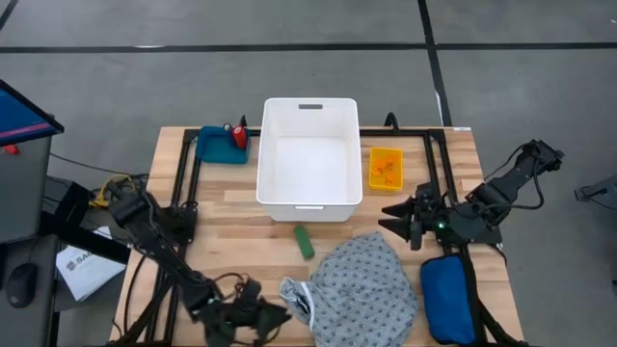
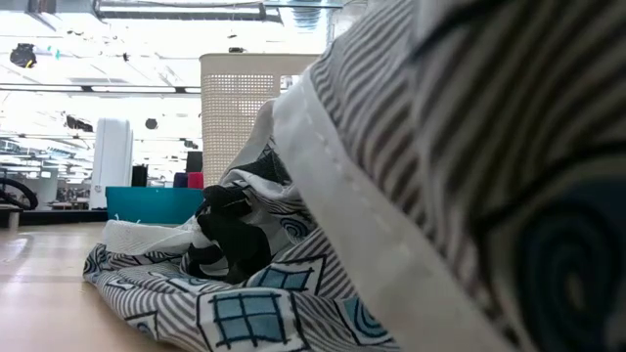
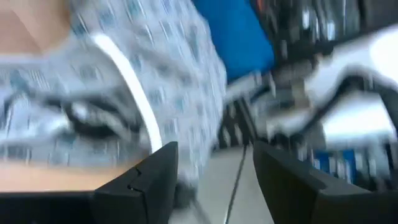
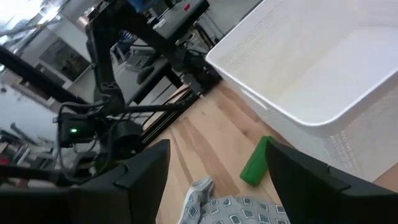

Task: Pick & place medical supplies in basket/bin
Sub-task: Put the green bandage into the blue bin

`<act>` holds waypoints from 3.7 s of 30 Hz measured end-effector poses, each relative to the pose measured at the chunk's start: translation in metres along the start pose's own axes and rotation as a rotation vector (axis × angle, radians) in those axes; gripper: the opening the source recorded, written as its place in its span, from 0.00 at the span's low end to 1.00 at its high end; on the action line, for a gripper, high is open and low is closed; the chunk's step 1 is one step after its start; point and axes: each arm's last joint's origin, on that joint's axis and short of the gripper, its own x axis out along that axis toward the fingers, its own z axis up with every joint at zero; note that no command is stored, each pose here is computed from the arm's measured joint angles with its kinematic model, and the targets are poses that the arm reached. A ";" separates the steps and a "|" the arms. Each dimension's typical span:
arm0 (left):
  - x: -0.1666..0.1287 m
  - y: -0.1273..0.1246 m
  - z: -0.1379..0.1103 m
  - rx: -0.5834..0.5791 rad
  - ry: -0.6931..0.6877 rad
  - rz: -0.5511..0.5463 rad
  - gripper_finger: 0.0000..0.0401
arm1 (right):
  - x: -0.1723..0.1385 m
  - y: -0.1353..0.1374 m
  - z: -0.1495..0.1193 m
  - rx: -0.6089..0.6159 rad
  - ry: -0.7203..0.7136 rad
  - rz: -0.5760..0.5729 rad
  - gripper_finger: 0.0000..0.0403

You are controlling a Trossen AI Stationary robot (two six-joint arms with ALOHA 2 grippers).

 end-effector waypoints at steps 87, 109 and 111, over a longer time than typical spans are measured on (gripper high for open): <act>0.108 0.109 0.139 -0.325 -0.295 0.679 0.50 | -0.031 0.009 0.008 -0.114 0.041 0.242 0.65; 0.102 0.105 0.125 -0.283 -0.305 0.640 0.22 | -0.031 0.009 0.009 -0.110 0.028 0.233 0.65; 0.101 0.103 0.122 -0.274 -0.301 0.632 0.19 | -0.031 0.009 0.009 -0.110 0.022 0.227 0.65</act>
